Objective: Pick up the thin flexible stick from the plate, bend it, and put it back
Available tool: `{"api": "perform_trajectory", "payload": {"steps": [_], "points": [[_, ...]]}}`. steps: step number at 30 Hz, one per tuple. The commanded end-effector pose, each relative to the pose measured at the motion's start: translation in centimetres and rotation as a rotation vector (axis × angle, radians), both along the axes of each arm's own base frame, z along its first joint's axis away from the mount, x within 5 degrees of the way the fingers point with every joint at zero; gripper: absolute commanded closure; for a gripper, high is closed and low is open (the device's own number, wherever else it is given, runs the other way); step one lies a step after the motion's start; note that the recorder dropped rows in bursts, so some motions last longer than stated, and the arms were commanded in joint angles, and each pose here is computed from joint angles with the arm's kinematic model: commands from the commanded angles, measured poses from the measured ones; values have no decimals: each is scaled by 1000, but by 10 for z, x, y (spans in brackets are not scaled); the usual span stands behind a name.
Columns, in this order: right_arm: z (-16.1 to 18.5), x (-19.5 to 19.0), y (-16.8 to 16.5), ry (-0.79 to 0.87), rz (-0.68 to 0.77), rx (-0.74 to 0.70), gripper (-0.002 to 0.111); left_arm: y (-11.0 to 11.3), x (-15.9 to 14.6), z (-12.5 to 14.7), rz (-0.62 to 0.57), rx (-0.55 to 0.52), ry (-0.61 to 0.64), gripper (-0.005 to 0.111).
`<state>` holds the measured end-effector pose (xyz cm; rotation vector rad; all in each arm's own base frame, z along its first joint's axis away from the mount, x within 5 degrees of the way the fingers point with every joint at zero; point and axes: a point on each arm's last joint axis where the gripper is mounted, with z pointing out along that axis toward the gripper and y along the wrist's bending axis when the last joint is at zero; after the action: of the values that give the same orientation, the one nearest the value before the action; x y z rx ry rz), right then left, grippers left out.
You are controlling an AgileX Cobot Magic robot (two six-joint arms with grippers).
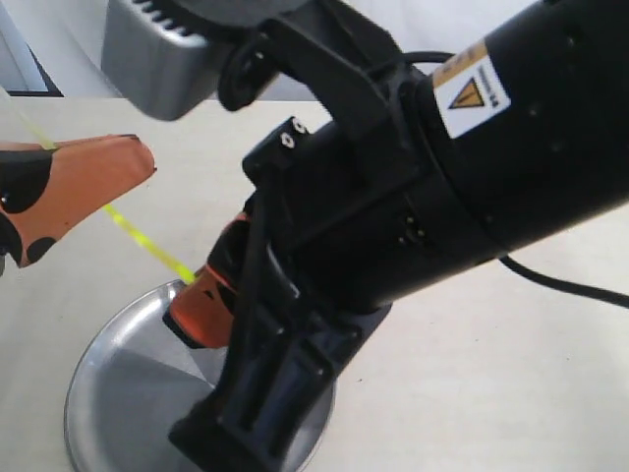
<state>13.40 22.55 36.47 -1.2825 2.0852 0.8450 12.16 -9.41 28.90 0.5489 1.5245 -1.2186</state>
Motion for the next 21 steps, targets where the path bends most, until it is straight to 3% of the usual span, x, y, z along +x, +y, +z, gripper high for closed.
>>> {"api": "perform_trajectory", "payload": {"steps": [1,5,13,15,19,21], "points": [[7,2,1,-35,-13,47,108,0,-2,4,-13,-53,-11,106],[4,2,0,-44,-4,17,108,1,0,9,12,-114,-1,103],[2,-1,-2,-19,19,-15,108,5,3,16,44,-205,8,72],[2,-1,-2,-9,22,-15,108,5,4,15,55,-205,13,76],[1,-4,-3,9,37,-31,108,7,7,15,99,-208,21,103],[0,-6,-4,21,47,-42,108,8,9,16,120,-222,9,106]]}}
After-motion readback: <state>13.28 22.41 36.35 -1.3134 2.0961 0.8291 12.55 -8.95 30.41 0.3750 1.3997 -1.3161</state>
